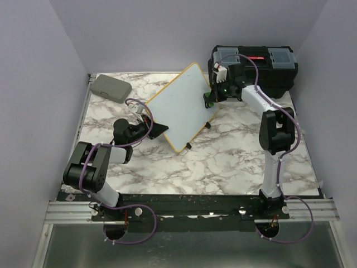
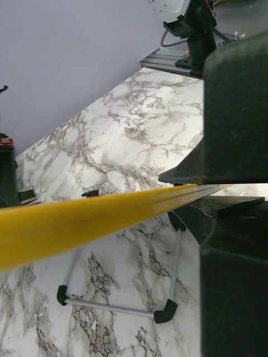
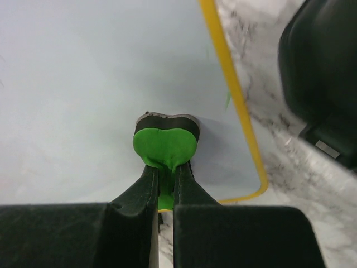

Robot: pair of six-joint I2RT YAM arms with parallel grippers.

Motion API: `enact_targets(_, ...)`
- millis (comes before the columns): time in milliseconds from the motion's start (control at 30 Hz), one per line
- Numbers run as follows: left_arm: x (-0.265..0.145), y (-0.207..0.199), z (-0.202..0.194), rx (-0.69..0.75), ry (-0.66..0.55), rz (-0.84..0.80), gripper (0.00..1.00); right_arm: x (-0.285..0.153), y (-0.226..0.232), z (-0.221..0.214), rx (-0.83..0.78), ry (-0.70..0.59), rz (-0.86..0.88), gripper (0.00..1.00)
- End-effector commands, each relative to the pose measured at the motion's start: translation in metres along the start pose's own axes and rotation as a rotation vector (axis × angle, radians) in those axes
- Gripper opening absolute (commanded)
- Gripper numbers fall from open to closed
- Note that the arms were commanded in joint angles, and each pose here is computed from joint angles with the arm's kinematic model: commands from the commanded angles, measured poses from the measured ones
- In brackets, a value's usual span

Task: Erase the whiteboard
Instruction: Erase the whiteboard at the whiteboard stand.

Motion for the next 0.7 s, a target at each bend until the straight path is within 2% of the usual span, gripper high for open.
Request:
enact_targets(0,-0.004,-0.039,-0.013,0.031,0.077,-0.216,0.00,0.006,0.017,0.051,-0.025,-0.114,0.021,0.01)
enact_targets(200,-0.005,-0.039,-0.015,0.029,0.083,-0.216,0.00,0.009,0.030,0.076,0.066,-0.175,0.069,0.01)
enact_targets(300,-0.005,-0.039,-0.014,0.033,0.082,-0.217,0.00,0.013,0.010,0.073,0.095,-0.186,-0.031,0.01)
enact_targets(533,-0.005,-0.039,-0.014,0.038,0.083,-0.217,0.00,0.004,-0.042,0.019,0.054,-0.112,-0.248,0.01)
enact_targets(667,-0.004,-0.038,-0.013,0.036,0.080,-0.219,0.00,0.001,-0.054,-0.009,-0.010,-0.082,-0.277,0.01)
Point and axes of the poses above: each gripper's point midway between its finger pads, its own x axis out along the fingers, its own y axis along the line the jaws close on, z = x × y, the point moved 1 cm from there along -x, back along the fingers, and after that the axes turned 15 degrees about x, right-handed, at the moved point
